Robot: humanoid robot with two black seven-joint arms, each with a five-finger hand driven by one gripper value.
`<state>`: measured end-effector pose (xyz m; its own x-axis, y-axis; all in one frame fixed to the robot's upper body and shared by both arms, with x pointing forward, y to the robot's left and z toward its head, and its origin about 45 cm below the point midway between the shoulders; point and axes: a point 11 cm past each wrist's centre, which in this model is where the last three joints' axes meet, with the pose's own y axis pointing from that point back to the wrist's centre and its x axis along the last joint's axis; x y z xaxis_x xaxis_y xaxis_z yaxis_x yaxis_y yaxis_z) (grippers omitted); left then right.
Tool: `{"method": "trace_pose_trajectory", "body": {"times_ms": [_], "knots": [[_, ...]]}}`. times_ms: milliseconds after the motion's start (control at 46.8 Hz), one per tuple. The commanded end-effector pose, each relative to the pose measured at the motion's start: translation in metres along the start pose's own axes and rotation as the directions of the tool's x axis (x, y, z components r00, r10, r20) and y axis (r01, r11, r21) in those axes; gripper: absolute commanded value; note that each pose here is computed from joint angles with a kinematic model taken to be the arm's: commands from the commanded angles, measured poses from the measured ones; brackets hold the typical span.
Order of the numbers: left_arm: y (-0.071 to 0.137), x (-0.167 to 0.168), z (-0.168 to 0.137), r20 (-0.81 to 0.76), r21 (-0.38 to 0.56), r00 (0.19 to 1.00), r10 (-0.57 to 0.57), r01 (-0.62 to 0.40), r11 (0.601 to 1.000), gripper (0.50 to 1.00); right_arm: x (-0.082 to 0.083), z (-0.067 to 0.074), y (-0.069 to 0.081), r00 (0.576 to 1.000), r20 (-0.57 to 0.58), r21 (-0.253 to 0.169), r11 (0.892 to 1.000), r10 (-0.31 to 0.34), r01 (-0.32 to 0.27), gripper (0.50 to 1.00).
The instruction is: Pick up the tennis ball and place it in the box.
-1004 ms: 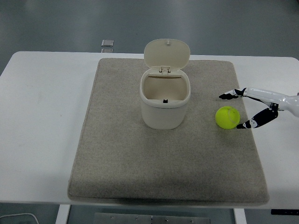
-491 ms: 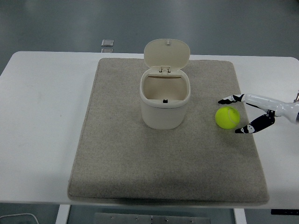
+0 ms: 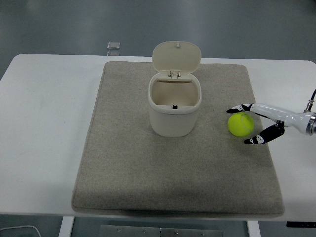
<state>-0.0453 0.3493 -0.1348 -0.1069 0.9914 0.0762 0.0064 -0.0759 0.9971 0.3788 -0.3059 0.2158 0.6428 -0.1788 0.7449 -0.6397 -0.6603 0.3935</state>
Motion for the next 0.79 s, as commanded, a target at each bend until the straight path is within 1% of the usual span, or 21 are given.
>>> {"method": "trace_pose_trajectory", "body": {"times_ms": [0,192,235,299,342,385,427,556,769], "knots": [[0.0000,0.0000,0.0000,0.000,0.000,1.000,0.000,0.000,1.000,0.992,0.0002,-0.0001,0.0000,1.000,0.001,0.000,1.000,0.000,0.000,0.903],[0.0000,0.0000,0.0000,0.000,0.000,1.000,0.000,0.000,1.000,0.992,0.0016,0.0011,0.0004,1.000,-0.004,-0.004,1.000,0.005,-0.005,0.860],[0.0000,0.0000,0.0000,0.000,0.000,1.000,0.000,0.000,1.000,0.992,0.0021,0.0014,0.0006,1.000,-0.004,-0.005,1.000,0.007,-0.007,0.836],[0.0000,0.0000,0.0000,0.000,0.000,1.000,0.000,0.000,1.000,0.992,0.0024,0.0015,0.0006,1.000,-0.006,-0.005,1.000,0.009,-0.009,0.819],[0.0000,0.0000,0.0000,0.000,0.000,1.000,0.000,0.000,1.000,0.992,0.0024,0.0015,0.0006,1.000,-0.006,-0.005,1.000,0.009,-0.009,0.797],[0.0000,0.0000,0.0000,0.000,0.000,1.000,0.000,0.000,1.000,0.992,0.0026,0.0014,0.0006,1.000,-0.006,-0.005,1.000,0.011,-0.011,0.789],[0.0000,0.0000,0.0000,0.001,0.000,1.000,0.000,0.000,1.000,0.992,0.0024,0.0015,0.0006,1.000,-0.006,-0.005,1.000,0.009,-0.009,0.768],[0.0000,0.0000,-0.0002,0.001,0.002,1.000,0.000,0.000,1.000,0.992,0.0016,0.0018,0.0007,1.000,-0.007,-0.006,1.000,0.008,-0.008,0.754],[0.0000,0.0000,0.0000,0.000,0.000,1.000,0.000,0.000,1.000,0.992,0.0025,0.0006,-0.0004,1.000,-0.011,-0.003,1.000,0.009,-0.009,0.715]]}}
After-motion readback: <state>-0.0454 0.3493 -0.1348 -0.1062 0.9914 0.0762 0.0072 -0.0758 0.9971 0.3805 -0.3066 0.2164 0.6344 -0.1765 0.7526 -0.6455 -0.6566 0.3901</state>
